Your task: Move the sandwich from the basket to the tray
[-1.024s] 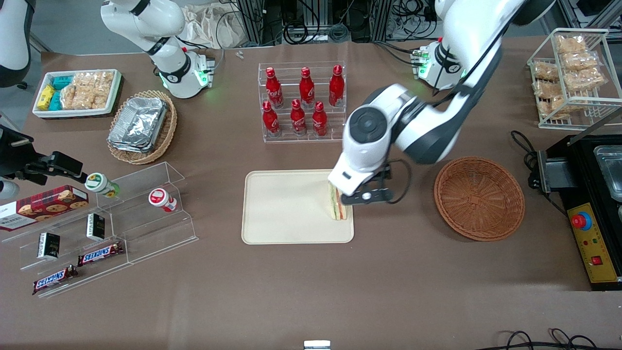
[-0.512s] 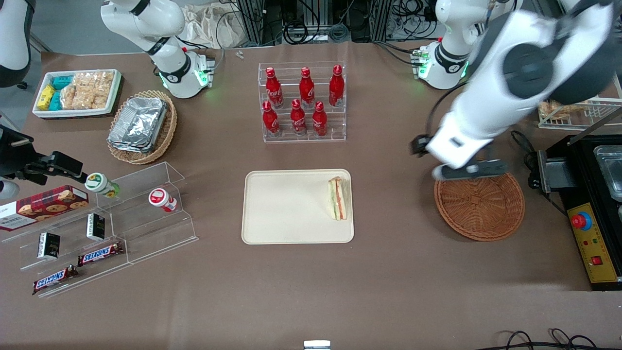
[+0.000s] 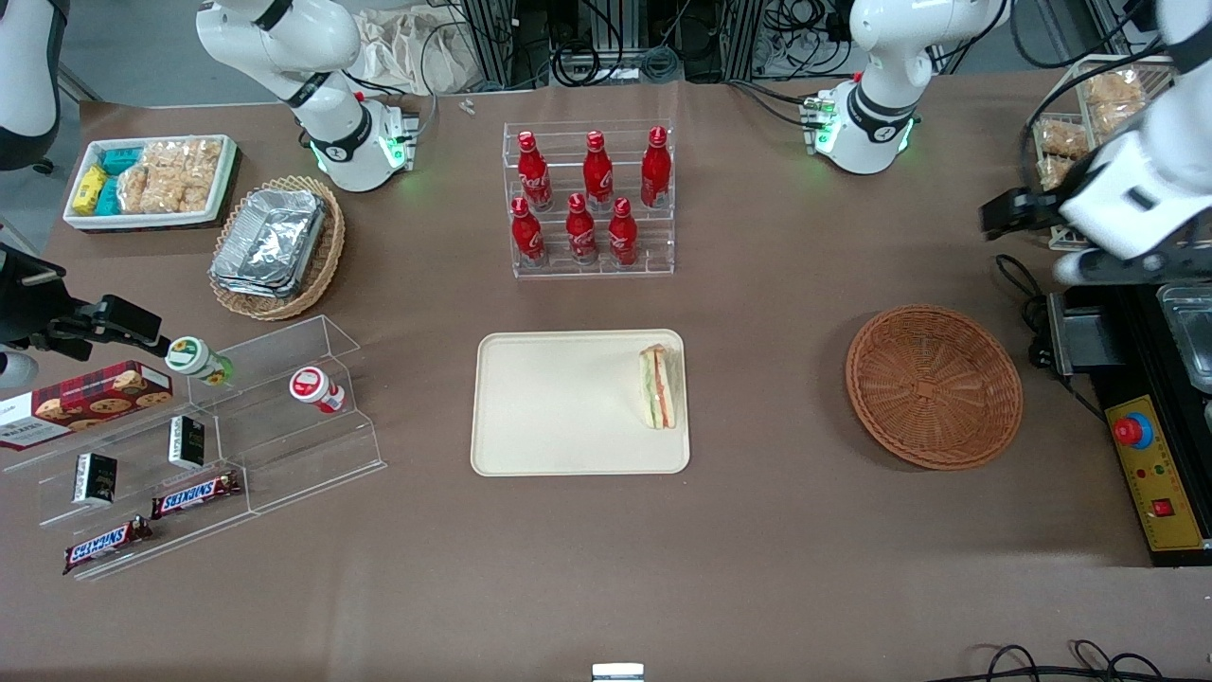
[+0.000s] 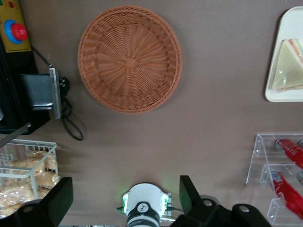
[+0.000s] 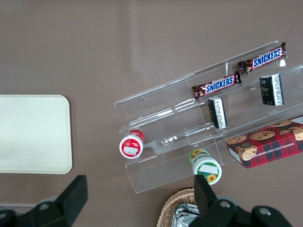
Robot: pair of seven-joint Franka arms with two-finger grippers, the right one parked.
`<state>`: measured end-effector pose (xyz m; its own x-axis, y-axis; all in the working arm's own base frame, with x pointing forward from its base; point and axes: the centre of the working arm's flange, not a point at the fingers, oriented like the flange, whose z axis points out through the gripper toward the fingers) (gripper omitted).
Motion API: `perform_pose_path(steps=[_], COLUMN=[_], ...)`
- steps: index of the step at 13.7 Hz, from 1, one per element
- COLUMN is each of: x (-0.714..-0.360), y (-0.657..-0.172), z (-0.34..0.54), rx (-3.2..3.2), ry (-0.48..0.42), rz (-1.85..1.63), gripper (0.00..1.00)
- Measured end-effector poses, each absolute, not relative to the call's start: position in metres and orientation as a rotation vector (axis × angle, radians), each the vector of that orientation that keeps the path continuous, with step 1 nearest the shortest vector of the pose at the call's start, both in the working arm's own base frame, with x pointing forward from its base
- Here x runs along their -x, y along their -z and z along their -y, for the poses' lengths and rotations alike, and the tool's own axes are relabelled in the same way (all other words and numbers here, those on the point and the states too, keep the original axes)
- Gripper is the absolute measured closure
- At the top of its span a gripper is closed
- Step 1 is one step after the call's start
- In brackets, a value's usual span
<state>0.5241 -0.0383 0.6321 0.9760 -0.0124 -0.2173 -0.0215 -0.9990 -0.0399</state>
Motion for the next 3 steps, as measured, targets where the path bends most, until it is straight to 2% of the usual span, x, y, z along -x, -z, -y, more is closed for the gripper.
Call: perform_pose_path(steps=[3], x=[-0.5141], y=[-0.6357], z=[0.0176], rx=[3.097], ry=[-0.342], rz=[-0.045], gripper=[0.00])
